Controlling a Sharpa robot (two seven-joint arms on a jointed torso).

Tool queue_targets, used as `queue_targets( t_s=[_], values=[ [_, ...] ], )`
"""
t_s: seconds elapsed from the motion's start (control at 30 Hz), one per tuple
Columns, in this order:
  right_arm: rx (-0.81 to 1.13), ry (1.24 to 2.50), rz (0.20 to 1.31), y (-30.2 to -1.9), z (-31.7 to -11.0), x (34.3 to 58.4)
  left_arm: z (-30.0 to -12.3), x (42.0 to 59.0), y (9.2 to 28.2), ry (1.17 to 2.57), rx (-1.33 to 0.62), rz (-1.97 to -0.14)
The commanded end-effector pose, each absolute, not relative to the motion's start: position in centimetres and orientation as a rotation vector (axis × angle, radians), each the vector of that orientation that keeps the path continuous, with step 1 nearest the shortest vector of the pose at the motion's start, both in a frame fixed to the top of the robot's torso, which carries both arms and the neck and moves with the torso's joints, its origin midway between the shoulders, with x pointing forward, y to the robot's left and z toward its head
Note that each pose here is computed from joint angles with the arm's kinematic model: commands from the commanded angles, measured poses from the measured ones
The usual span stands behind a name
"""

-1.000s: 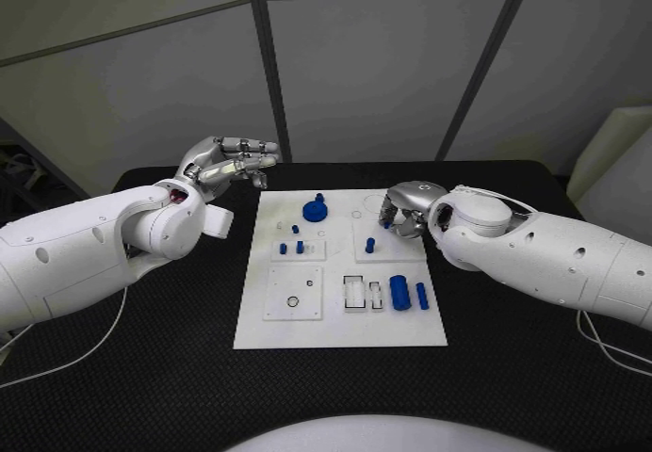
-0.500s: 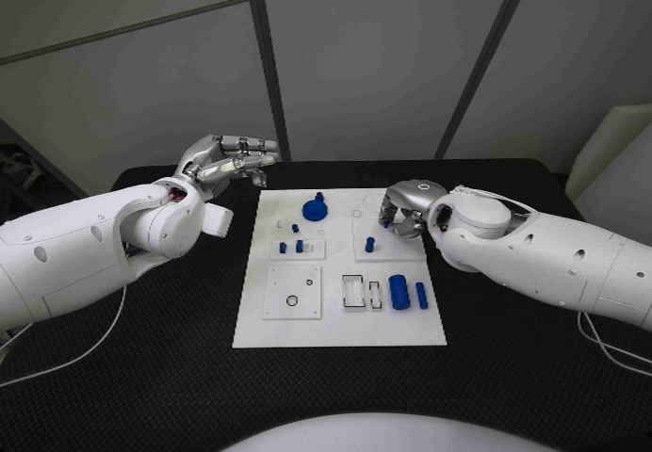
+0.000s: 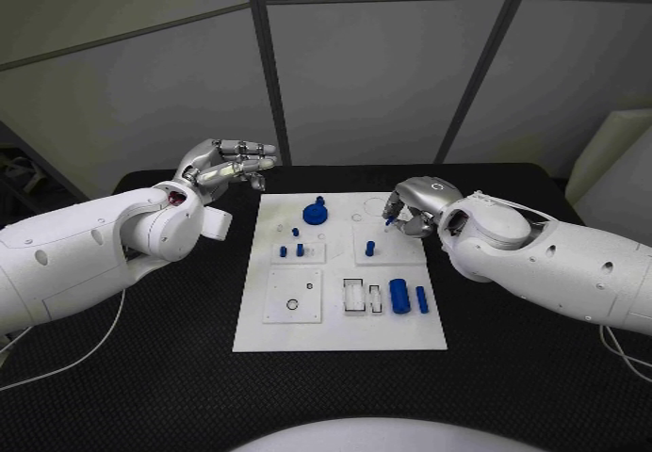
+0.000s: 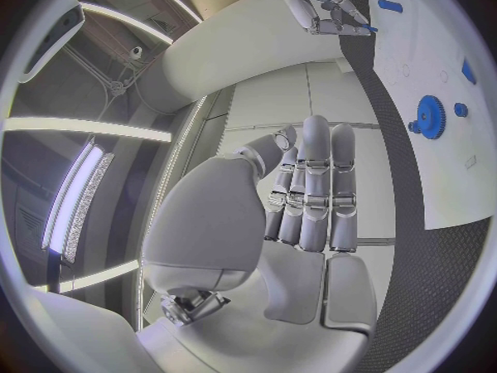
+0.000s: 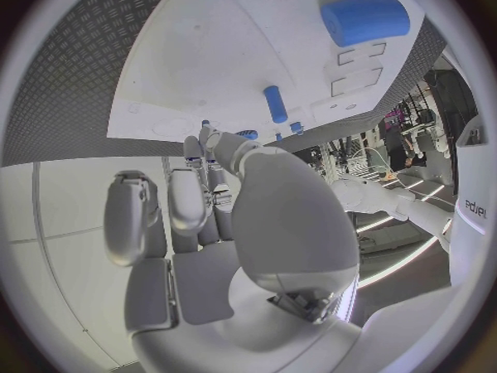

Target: Assemble the parts on the task board

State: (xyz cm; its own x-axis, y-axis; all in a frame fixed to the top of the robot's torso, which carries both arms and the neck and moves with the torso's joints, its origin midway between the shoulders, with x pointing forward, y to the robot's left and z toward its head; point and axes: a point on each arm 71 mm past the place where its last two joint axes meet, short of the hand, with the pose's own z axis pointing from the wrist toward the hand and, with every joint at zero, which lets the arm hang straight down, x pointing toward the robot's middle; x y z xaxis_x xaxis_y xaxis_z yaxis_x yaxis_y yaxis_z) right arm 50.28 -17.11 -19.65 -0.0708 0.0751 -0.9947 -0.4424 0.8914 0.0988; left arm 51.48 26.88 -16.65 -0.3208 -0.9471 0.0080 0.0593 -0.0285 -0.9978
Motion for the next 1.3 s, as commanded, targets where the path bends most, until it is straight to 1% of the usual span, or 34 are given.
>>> queue_targets(
  t_s=[0.03,0.2,0.43,0.63,0.87,1.1,1.3],
  values=[
    [-0.267,1.539,0.482,-16.7,-18.6,49.4,-16.5,51.5,27.0,1.373,-1.005,-1.489],
    [-0.277,1.535,0.555,-15.2,-17.9,47.9,-16.5,51.5,26.9,1.372,-1.005,-1.490],
    [-0.329,1.537,0.680,-11.1,-17.2,45.7,-16.5,51.6,26.3,1.380,-1.002,-1.503],
    [-0.390,1.558,0.744,-8.0,-17.2,44.6,-16.6,51.6,25.8,1.386,-0.999,-1.514],
    [-0.464,1.614,0.779,-5.2,-19.1,43.4,-16.6,51.6,25.1,1.397,-0.997,-1.528],
    [-0.496,1.654,0.779,-4.2,-20.8,42.7,-16.6,51.6,25.1,1.399,-0.996,-1.531],
    [-0.507,1.664,0.769,-3.8,-21.4,42.6,-16.6,51.6,25.0,1.401,-0.995,-1.535]
  ],
)
